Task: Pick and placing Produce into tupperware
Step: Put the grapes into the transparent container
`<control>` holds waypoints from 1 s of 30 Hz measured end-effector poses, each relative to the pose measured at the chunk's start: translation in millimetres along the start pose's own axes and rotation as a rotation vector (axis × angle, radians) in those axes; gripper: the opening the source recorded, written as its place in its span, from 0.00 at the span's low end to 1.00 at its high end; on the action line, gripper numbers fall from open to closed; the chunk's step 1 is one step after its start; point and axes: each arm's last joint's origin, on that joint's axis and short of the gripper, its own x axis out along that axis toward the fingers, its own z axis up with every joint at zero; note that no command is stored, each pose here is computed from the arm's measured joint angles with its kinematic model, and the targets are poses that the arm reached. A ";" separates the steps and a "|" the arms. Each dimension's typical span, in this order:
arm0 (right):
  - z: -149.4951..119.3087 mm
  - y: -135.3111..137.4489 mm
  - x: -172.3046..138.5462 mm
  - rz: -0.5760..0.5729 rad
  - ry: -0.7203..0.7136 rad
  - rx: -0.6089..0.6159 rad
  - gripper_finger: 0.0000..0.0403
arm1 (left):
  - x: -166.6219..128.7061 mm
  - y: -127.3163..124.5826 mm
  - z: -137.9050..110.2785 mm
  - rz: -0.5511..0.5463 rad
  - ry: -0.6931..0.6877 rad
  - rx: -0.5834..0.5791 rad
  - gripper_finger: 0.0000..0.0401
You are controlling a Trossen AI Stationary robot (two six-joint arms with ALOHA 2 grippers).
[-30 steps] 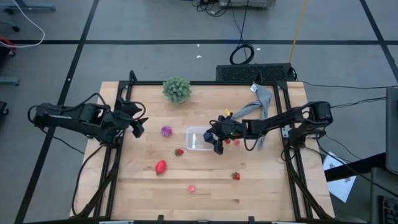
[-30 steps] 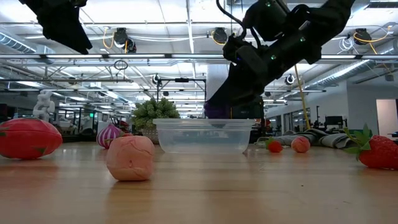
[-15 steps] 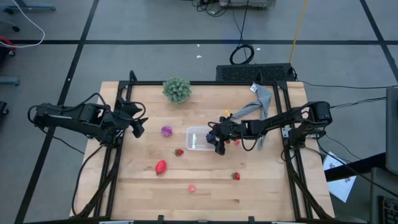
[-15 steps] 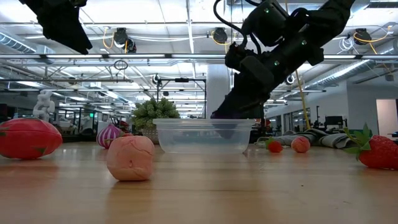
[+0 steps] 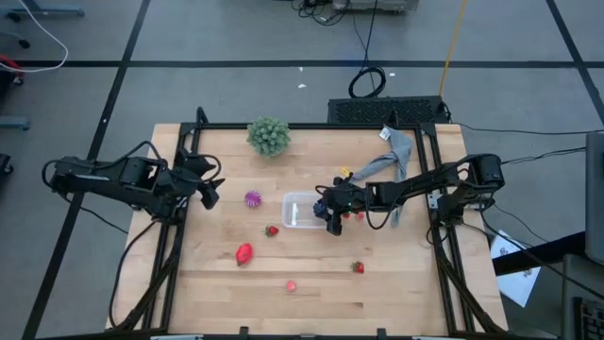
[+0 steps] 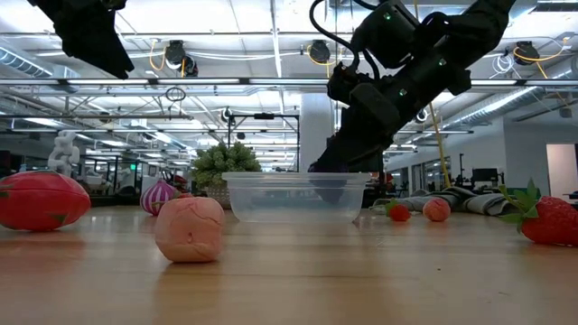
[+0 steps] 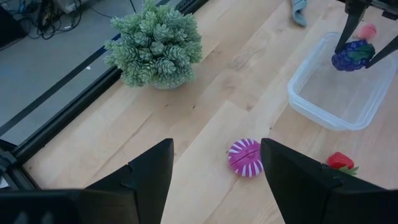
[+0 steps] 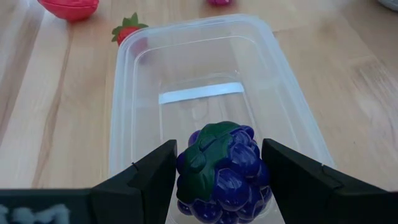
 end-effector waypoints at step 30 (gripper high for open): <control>3.4 3.2 0.4 0.011 -0.043 -0.043 0.55 | 0.0 0.0 0.0 0.000 0.000 -0.001 0.61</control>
